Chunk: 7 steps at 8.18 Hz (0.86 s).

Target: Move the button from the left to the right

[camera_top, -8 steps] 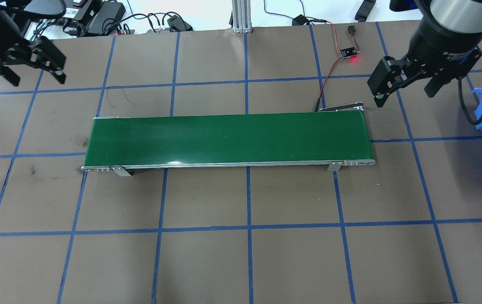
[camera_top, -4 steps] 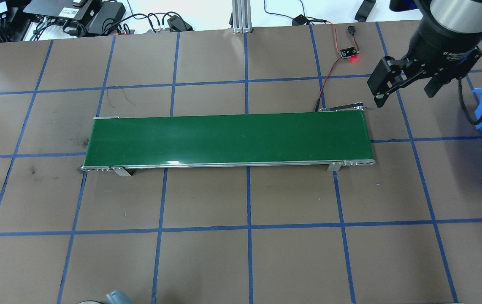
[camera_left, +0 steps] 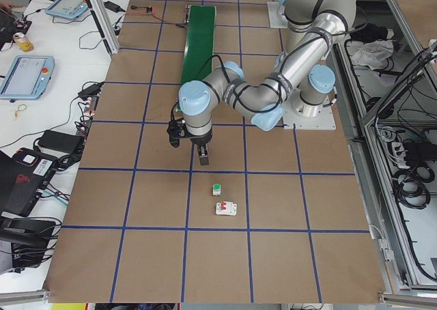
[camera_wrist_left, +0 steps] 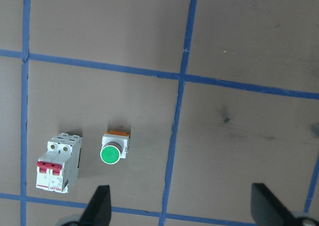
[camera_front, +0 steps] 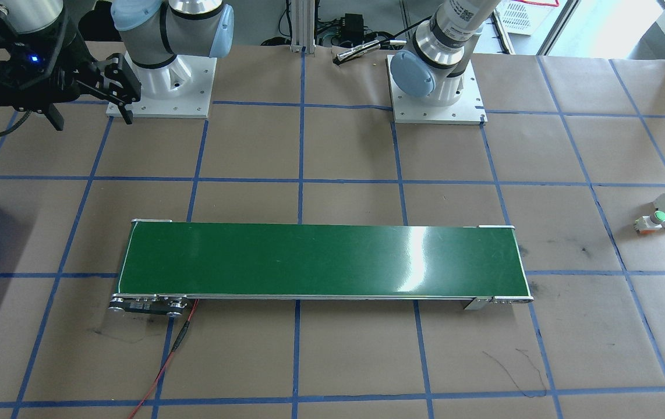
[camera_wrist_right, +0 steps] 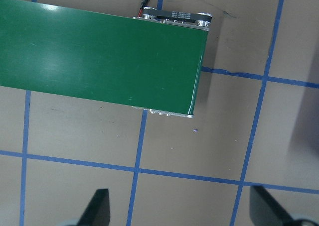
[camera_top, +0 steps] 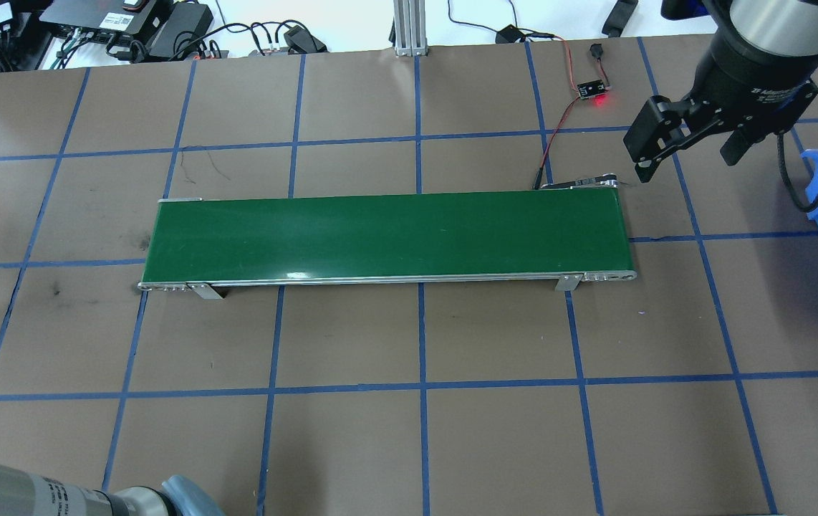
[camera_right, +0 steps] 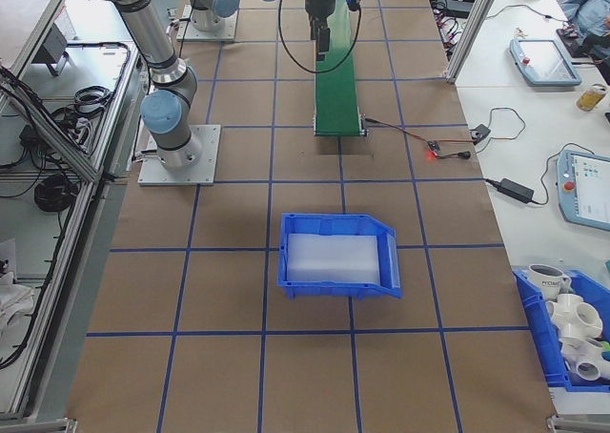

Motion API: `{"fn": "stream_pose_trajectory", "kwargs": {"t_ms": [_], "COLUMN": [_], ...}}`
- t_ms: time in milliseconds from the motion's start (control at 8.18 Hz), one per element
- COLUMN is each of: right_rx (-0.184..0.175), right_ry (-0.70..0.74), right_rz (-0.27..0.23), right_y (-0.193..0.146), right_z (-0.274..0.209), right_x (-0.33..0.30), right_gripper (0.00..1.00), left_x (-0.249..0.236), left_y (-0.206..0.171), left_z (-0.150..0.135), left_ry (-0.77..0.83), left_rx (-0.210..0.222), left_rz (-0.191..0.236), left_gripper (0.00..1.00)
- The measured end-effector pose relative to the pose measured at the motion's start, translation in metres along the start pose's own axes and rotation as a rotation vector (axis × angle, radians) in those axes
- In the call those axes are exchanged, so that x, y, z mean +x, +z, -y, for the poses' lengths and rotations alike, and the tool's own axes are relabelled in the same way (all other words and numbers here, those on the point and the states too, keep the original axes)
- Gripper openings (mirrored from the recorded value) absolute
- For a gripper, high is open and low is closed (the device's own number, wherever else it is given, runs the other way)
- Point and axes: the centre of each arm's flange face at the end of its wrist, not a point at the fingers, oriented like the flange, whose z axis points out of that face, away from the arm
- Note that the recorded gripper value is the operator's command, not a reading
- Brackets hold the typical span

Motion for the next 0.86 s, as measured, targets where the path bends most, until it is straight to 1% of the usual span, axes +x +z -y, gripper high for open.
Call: {"fn": "stream_pose_trajectory", "kwargs": {"t_ms": [122, 367, 489, 612, 856], "right_rx": [0.000, 0.000, 0.000, 0.000, 0.001], "right_ry": [0.000, 0.000, 0.000, 0.000, 0.001], "right_rz": [0.000, 0.000, 0.000, 0.000, 0.000], "right_y": [0.000, 0.000, 0.000, 0.000, 0.000], "right_z": [0.000, 0.000, 0.000, 0.000, 0.000], "right_x": [0.000, 0.000, 0.000, 0.000, 0.000], "right_gripper": [1.00, 1.00, 1.00, 1.00, 1.00], "left_x": [-0.022, -0.041, -0.047, -0.050, -0.056], "left_y": [0.029, 0.081, 0.102, 0.117, 0.132], "left_z": [0.000, 0.003, 0.004, 0.004, 0.004], "left_ry": [-0.015, -0.027, -0.026, -0.024, -0.019], "left_rx": [-0.024, -0.080, -0.118, -0.149, -0.185], "left_rz": [-0.021, -0.061, -0.066, -0.060, -0.038], "left_gripper": [1.00, 1.00, 1.00, 1.00, 1.00]}}
